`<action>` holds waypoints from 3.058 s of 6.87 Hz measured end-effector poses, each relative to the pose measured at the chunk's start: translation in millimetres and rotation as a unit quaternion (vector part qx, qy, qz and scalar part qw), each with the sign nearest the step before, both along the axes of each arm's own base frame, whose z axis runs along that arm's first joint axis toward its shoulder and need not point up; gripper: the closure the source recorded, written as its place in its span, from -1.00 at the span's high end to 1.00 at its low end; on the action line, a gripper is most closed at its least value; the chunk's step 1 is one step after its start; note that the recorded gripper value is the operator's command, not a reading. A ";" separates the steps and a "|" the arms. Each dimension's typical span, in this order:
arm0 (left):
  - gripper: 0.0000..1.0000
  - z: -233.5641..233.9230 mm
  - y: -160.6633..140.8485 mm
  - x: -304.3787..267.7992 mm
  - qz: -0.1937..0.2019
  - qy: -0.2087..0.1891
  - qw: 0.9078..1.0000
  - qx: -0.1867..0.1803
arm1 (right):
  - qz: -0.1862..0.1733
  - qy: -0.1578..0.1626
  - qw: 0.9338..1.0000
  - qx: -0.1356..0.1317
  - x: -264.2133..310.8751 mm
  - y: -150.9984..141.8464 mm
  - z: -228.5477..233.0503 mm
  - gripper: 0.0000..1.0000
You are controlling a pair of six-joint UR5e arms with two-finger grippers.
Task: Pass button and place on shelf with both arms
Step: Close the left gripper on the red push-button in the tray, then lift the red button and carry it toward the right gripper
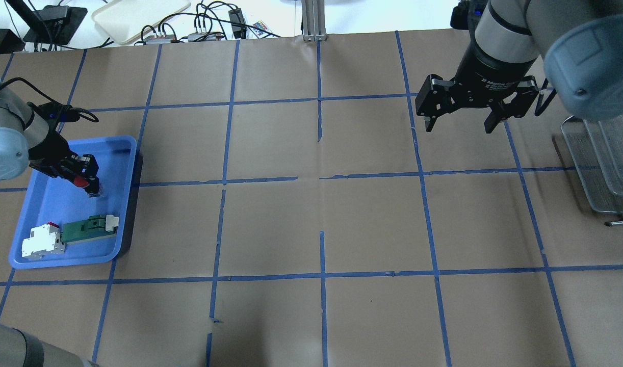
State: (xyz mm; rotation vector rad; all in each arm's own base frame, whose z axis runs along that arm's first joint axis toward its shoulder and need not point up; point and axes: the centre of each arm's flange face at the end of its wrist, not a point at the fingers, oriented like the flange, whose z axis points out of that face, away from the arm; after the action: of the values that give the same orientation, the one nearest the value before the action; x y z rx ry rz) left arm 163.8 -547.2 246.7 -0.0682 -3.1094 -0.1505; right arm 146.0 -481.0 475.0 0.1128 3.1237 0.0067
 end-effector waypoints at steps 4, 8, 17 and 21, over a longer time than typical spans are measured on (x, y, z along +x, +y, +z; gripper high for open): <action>-1.00 64.3 2.3 -87.0 0.057 0.095 0.994 0.011 | 0.025 -0.007 1.000 -0.007 -0.8 -5.3 27.6 1.00; -1.00 64.8 9.6 -261.2 0.121 0.126 0.985 0.018 | 0.207 -0.010 0.978 -0.034 -33.9 -16.2 54.7 1.00; -1.00 74.3 50.7 -467.6 0.363 0.418 0.806 0.209 | 0.633 -0.171 0.738 -0.160 -122.9 -21.2 33.6 1.00; -1.00 167.3 38.7 -518.3 0.386 0.439 0.773 0.246 | 0.720 -0.131 0.637 -0.245 -97.0 48.3 22.2 1.00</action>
State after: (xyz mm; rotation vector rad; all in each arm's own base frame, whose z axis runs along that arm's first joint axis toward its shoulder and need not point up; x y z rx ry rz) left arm -354.5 -508.4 414.0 0.8585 -1.8658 -0.6551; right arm 49.0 -432.7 497.2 -2.0137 1.9076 -0.6707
